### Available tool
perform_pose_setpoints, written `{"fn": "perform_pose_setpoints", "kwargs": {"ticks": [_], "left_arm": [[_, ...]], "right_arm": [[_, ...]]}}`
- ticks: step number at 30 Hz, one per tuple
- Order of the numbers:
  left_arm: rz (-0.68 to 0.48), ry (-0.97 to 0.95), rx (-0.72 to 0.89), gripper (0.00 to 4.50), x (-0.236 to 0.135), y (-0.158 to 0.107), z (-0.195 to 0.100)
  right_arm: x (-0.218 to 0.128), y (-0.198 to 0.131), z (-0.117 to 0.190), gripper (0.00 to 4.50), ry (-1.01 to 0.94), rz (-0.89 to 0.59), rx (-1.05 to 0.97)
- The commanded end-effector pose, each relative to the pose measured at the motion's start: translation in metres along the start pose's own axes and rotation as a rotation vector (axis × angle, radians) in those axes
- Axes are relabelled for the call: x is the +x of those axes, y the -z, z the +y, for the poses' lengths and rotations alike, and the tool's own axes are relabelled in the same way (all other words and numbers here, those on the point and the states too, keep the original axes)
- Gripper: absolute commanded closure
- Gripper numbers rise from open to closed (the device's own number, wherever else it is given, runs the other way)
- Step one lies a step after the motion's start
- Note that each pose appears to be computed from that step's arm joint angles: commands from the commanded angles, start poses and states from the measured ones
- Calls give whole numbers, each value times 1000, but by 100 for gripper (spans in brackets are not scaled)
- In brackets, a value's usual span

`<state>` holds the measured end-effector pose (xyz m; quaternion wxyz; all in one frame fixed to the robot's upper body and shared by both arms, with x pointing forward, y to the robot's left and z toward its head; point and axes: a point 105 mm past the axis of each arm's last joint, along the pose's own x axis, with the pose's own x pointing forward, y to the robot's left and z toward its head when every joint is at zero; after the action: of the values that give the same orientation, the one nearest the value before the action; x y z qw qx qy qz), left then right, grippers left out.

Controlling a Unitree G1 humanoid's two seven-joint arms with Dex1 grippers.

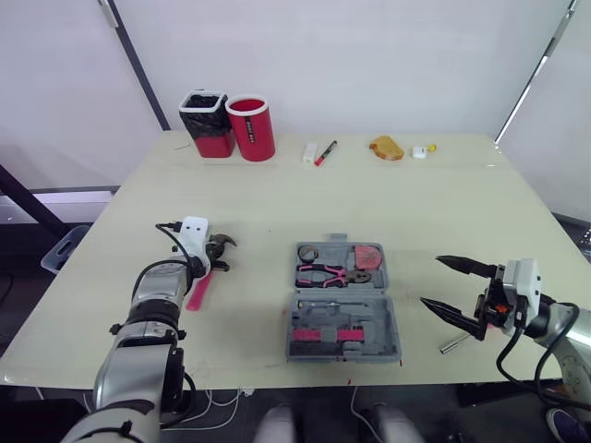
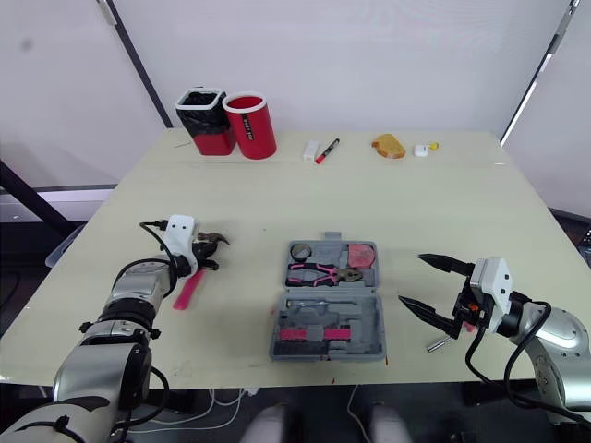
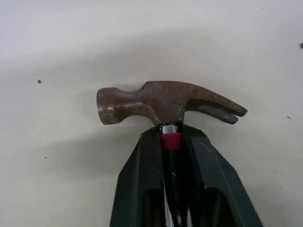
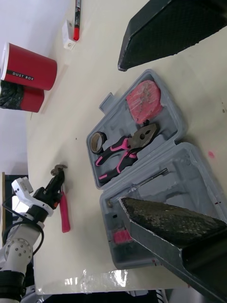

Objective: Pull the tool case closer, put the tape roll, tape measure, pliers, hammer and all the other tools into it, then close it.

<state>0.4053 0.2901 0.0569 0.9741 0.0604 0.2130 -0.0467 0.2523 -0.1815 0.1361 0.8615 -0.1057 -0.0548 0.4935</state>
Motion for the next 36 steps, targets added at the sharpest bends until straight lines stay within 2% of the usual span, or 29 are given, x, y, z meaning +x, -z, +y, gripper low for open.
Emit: {"fn": "perform_pose_setpoints", "kwargs": {"ticks": [1, 12, 22, 26, 31, 34, 36], "left_arm": [[2, -1, 3, 444, -2, 5, 2], [-20, 64, 53, 444, -12, 2, -5], [-8, 337, 271, 444, -46, -20, -32], [5, 461, 343, 444, -58, -31, -50], [-13, 696, 460, 444, -73, -55, -99], [9, 739, 511, 444, -74, -58, -113], [-2, 860, 570, 444, -79, -67, -146]], "right_arm": [[3, -12, 4, 0, -44, -43, -18], [9, -21, 13, 0, -195, -51, 13], [8, -14, 15, 0, -214, -38, 22], [6, -13, 16, 0, -213, -38, 26], [1, -11, 13, 0, -191, -28, 24], [-2, -9, 11, 0, -184, -21, 21], [-7, -7, 9, 0, -173, -7, 16]]}}
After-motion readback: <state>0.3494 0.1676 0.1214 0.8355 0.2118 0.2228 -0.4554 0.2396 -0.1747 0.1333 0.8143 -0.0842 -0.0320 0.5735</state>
